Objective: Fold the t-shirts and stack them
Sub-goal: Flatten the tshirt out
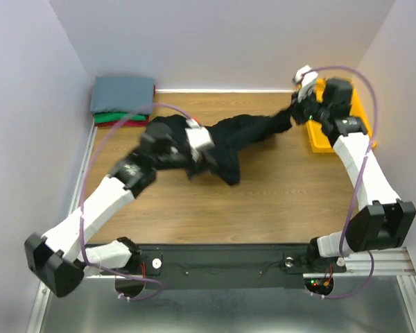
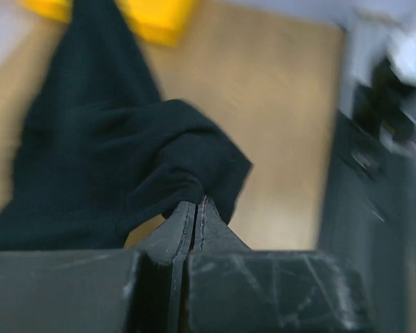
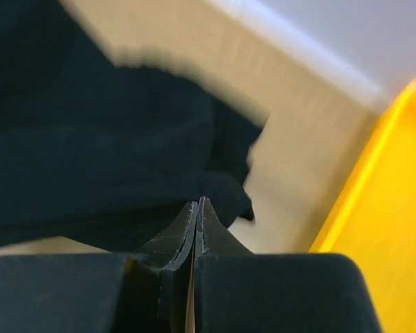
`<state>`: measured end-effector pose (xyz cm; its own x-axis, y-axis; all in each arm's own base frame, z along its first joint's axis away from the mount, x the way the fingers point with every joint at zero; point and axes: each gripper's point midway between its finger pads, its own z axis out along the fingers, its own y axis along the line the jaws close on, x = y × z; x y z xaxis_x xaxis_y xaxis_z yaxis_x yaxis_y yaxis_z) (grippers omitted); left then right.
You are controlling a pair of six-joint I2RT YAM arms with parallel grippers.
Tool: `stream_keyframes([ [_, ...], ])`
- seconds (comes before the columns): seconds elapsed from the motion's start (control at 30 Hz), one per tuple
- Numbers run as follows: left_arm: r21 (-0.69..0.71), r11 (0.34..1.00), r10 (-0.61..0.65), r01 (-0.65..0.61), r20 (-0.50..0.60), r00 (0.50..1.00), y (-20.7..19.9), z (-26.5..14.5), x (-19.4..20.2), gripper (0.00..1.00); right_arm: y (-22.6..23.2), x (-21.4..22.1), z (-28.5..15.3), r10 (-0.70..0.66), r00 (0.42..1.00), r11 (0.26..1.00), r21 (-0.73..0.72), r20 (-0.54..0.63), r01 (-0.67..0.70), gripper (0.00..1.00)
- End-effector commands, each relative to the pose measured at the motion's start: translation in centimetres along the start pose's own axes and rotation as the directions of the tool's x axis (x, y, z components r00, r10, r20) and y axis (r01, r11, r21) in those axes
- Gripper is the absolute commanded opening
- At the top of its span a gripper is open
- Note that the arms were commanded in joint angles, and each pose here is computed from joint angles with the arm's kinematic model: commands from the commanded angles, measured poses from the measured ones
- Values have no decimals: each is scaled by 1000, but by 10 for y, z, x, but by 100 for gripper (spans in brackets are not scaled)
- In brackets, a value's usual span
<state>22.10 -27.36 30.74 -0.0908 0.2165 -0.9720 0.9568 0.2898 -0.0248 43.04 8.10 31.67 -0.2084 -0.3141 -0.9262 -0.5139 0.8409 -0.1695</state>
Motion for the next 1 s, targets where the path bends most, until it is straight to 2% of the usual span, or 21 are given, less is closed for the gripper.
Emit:
stream_keyframes([
  [0.0,234,969,-45,84,-168,985,-81,21,75,17,-52,82,-18,-143,963,964,190,-228,188,1],
  [0.07,226,970,-52,90,-168,984,-80,21,75,45,-50,123,-26,-175,931,956,170,-321,238,0],
  [0.1,194,980,-3,35,-165,986,-71,19,66,67,-51,133,-32,-173,922,953,177,-346,246,1],
  [0.13,171,985,32,-2,-171,985,-64,18,61,79,-52,144,-35,-182,908,949,173,-378,262,1],
  [0.17,142,990,50,-25,-174,983,-56,16,55,85,-50,157,-36,-183,893,951,157,-411,267,0],
  [0.2,117,992,61,-41,-175,983,-49,11,42,88,-50,164,-36,-182,883,951,151,-432,270,4],
  [0.23,77,996,51,-38,-184,982,-22,5,44,88,-49,168,-36,-172,878,955,144,-447,260,31],
  [0.27,51,998,33,-24,-188,982,-8,-1,41,87,-49,169,-35,-163,876,957,143,-454,252,52],
  [0.33,-50,999,-15,4,-219,976,44,-15,56,84,-48,162,-31,-110,882,972,136,-458,191,71],
  [0.37,-114,993,-16,-16,-268,963,75,-23,72,80,-40,158,-29,-73,887,986,103,-456,134,74],
  [0.4,-115,993,-12,-19,-266,964,76,-22,71,78,-35,156,-26,-75,895,989,80,-439,122,74],
  [0.47,-216,975,-28,-48,-335,942,120,-36,98,76,-18,154,-23,-20,889,999,13,-458,30,76],
  [0.53,-258,965,-57,-52,-400,915,151,-48,125,76,10,159,-23,-18,865,996,-85,-501,-29,74],
  [0.6,-209,968,20,-137,-481,877,170,-61,136,76,37,161,-23,-41,852,985,-167,-522,-54,71],
  [0.63,-181,977,2,-111,-517,856,179,-61,154,76,54,166,-28,-53,834,974,-211,-549,-77,68],
  [0.7,-163,978,20,-134,-559,829,201,-76,154,76,94,175,-33,-92,808,945,-307,-582,-113,65],
  [0.73,-140,984,3,-107,-591,807,209,-76,170,76,108,178,-34,-106,798,933,-336,-593,-126,62],
  [0.83,-126,980,43,-154,-620,784,233,-85,167,75,164,199,-44,-197,747,873,-461,-635,-161,60],
  [0.9,-135,977,45,-165,-625,779,241,-88,169,75,183,211,-51,-239,717,851,-497,-654,-170,60],
  [0.97,-128,978,46,-163,-631,774,246,-90,174,76,202,225,-60,-291,677,825,-536,-676,-180,64],
])
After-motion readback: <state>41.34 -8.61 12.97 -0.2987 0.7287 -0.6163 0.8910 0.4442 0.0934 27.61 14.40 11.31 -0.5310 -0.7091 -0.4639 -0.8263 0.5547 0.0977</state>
